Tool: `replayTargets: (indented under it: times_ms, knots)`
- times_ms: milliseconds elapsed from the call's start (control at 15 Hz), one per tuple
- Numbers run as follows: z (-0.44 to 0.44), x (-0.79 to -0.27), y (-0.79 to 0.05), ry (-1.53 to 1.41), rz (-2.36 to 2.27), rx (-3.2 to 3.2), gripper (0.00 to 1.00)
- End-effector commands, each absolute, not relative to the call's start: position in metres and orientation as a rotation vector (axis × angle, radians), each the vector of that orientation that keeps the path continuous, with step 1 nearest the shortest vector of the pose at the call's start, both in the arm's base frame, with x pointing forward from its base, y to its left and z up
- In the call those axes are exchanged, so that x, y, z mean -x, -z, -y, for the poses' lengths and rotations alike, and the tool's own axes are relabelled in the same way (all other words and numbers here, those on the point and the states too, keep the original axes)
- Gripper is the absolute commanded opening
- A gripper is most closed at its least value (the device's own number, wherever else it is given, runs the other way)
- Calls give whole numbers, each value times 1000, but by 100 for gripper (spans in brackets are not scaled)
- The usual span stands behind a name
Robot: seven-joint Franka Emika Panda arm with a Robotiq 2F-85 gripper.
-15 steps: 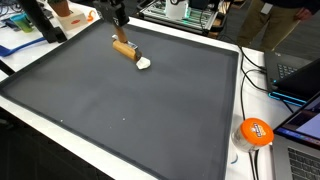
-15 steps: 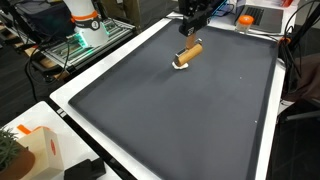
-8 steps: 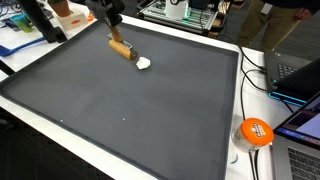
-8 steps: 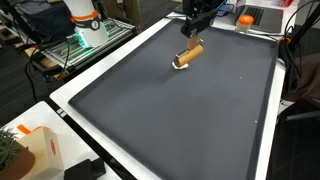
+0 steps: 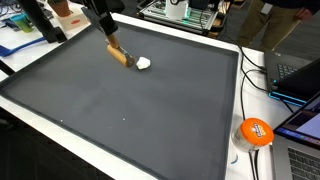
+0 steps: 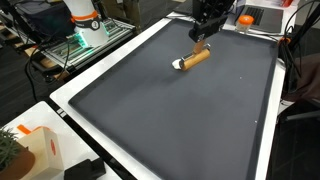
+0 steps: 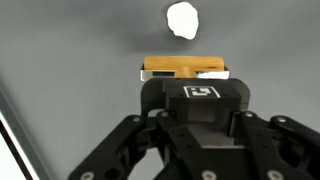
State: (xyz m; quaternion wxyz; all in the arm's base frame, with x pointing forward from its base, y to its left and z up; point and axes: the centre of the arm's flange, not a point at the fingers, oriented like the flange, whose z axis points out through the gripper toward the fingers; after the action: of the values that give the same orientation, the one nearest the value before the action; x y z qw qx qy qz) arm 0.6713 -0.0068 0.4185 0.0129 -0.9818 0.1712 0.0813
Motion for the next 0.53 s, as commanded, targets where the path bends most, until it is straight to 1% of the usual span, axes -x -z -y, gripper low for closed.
replayTargets:
  times_ms: [0, 333, 400, 467]
  knots:
    - [5, -692, -417, -333, -615, 3052, 22]
    - [11, -701, -404, -394, -557, 3050, 22]
    - [8, -688, -401, -351, -584, 3057, 22]
    - [8, -690, -398, -354, -582, 3057, 47]
